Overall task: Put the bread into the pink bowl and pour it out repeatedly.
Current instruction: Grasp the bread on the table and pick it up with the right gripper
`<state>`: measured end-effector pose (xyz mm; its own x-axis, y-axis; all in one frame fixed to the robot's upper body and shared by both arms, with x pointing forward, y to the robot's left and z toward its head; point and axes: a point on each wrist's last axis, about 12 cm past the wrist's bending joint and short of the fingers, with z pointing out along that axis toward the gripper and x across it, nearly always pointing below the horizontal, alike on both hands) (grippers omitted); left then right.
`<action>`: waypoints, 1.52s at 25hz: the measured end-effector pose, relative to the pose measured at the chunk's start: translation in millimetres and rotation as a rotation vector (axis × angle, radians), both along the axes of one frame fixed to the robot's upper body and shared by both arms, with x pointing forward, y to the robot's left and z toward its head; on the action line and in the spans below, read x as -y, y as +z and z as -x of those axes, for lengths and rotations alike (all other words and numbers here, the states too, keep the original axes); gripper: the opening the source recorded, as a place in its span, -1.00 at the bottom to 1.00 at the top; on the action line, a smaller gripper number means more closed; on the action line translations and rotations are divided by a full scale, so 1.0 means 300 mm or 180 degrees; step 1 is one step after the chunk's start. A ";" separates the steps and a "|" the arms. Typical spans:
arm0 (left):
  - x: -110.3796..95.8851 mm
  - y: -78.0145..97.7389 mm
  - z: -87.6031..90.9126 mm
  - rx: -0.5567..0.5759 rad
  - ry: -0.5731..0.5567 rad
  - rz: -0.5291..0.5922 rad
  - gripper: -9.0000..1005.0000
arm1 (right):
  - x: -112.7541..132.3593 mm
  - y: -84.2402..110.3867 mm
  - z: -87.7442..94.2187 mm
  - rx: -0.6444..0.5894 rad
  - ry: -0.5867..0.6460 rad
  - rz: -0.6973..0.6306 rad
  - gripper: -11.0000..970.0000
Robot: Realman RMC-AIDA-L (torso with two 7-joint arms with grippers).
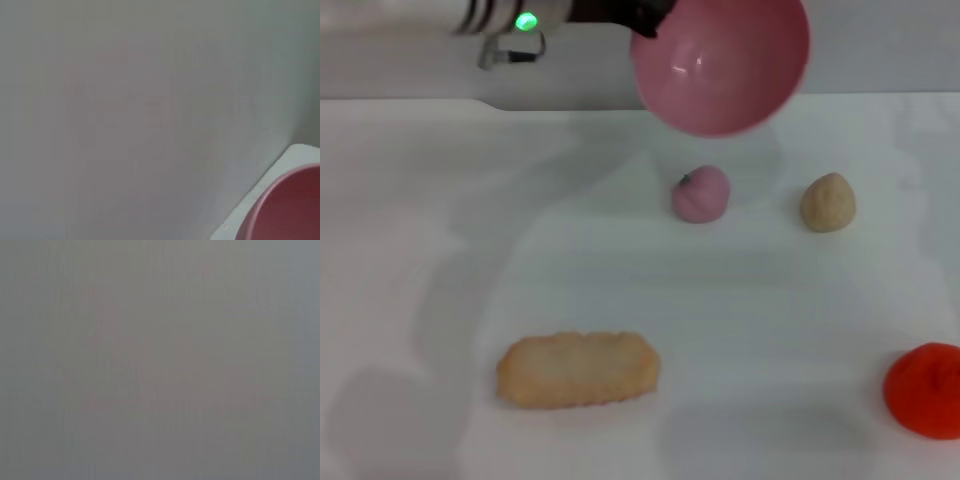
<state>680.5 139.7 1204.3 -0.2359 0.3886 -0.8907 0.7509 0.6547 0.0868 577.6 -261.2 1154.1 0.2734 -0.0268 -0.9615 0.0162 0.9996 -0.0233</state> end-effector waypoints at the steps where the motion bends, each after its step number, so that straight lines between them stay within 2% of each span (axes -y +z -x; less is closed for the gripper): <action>1: -0.012 0.009 -0.004 -0.0041 0.0010 0.0012 -0.89 | 0.001 -0.005 -0.001 -0.0016 -0.0003 0.0008 -0.11; 6: -0.105 0.054 -0.032 -0.0436 0.0212 -0.0286 -0.89 | 0.007 -0.031 -0.004 -0.0116 -0.0007 0.0044 -0.10; 10: -0.171 0.081 -0.027 -0.0761 0.0233 -0.0464 -0.89 | 0.015 -0.053 -0.015 -0.0288 0.0005 0.0064 -0.10; 15: -0.236 0.103 -0.006 -0.1038 0.0161 -0.0539 -0.89 | 0.031 -0.086 -0.068 -0.0732 0.0047 0.0063 -0.10; 18: -0.257 0.110 0.001 -0.1130 0.0155 -0.0578 -0.89 | 0.023 -0.099 -0.121 -0.1209 0.0190 0.0074 -0.10; 21: -0.270 0.110 0.006 -0.1175 0.0167 -0.0604 -0.89 | -0.003 -0.105 -0.173 -0.1836 0.0483 0.0231 -0.10; 22: -0.307 0.101 0.016 -0.1256 0.0257 -0.0654 -0.89 | -0.016 -0.103 -0.184 -0.2038 0.0603 0.0320 -0.10; 26: -0.326 0.094 0.021 -0.1279 0.0302 -0.0655 -0.89 | -0.096 -0.088 -0.180 -0.2779 0.1172 0.0831 -0.10; 30: -0.361 0.081 0.028 -0.1275 0.0367 -0.0661 -0.89 | -0.192 -0.024 -0.128 -0.3398 0.1924 0.1347 -0.10; 34: -0.370 0.076 0.030 -0.1259 0.0370 -0.0678 -0.89 | -0.282 0.048 -0.065 -0.3730 0.2591 0.1755 -0.09; 38: -0.374 0.073 0.030 -0.1241 0.0360 -0.0697 -0.89 | -0.361 0.090 -0.015 -0.3884 0.3318 0.1908 -0.09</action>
<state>671.4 252.0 1226.3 -0.5887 0.5104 -0.6269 0.6799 0.7321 -0.0425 582.1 -153.0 1181.1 -0.4209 -0.7337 -0.5334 -0.8974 0.4227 0.1266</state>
